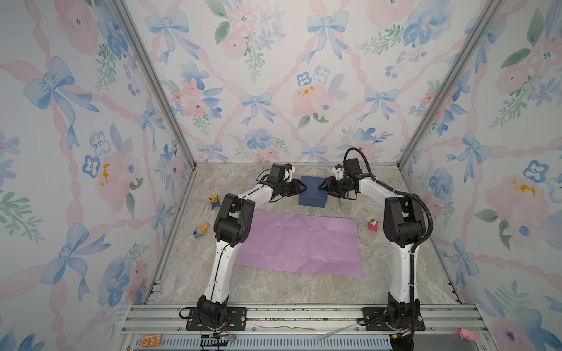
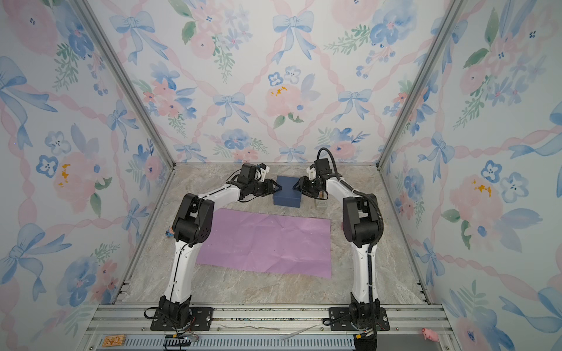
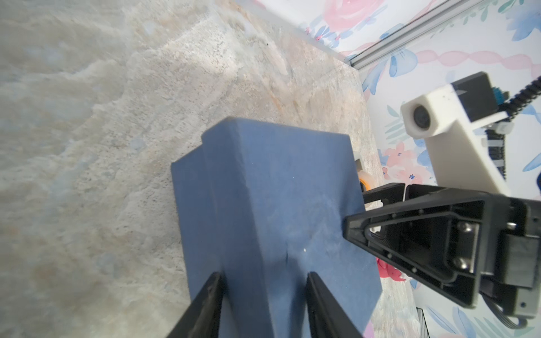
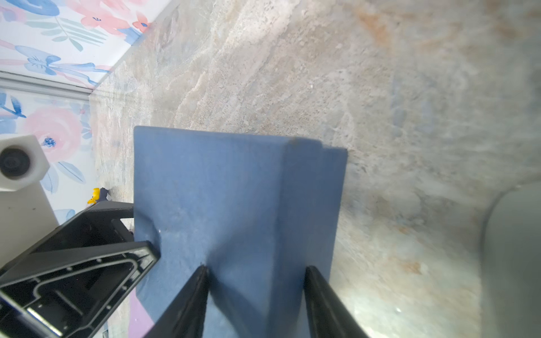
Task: Wrap a gift box in wrapping paper
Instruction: Pick up the gift box from the bottom-right of the table.
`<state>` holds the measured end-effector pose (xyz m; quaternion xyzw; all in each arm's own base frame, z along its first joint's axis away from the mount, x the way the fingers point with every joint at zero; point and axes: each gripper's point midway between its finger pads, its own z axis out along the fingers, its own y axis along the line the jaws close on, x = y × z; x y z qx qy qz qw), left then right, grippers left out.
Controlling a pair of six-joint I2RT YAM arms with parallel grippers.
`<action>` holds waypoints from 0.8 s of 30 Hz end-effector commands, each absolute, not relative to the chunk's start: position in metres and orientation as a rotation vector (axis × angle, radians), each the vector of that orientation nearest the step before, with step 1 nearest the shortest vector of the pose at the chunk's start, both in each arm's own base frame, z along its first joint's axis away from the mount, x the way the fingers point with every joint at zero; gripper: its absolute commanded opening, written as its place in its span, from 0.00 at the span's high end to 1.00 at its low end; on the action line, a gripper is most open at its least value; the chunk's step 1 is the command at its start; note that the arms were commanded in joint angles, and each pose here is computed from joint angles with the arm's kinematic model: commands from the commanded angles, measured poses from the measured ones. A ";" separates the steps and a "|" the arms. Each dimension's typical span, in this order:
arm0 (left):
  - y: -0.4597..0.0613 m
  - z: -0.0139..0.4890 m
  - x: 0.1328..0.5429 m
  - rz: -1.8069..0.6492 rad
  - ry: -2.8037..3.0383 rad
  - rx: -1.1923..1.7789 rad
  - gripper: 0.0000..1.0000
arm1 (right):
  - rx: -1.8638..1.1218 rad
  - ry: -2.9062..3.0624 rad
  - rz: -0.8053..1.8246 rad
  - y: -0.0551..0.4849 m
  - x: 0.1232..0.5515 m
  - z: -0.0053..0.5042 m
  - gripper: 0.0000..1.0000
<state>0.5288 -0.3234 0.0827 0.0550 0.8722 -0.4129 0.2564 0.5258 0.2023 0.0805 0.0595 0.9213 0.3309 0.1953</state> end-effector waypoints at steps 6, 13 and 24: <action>-0.341 0.115 0.498 -1.104 2.341 0.234 0.53 | 0.097 2.539 1.009 0.236 0.501 0.106 0.51; -0.338 0.133 0.479 -1.084 2.326 0.243 0.53 | 0.090 2.499 1.015 0.239 0.481 0.127 0.51; -0.326 0.152 0.445 -1.089 2.298 0.184 0.53 | 0.061 2.513 0.996 0.251 0.441 0.147 0.51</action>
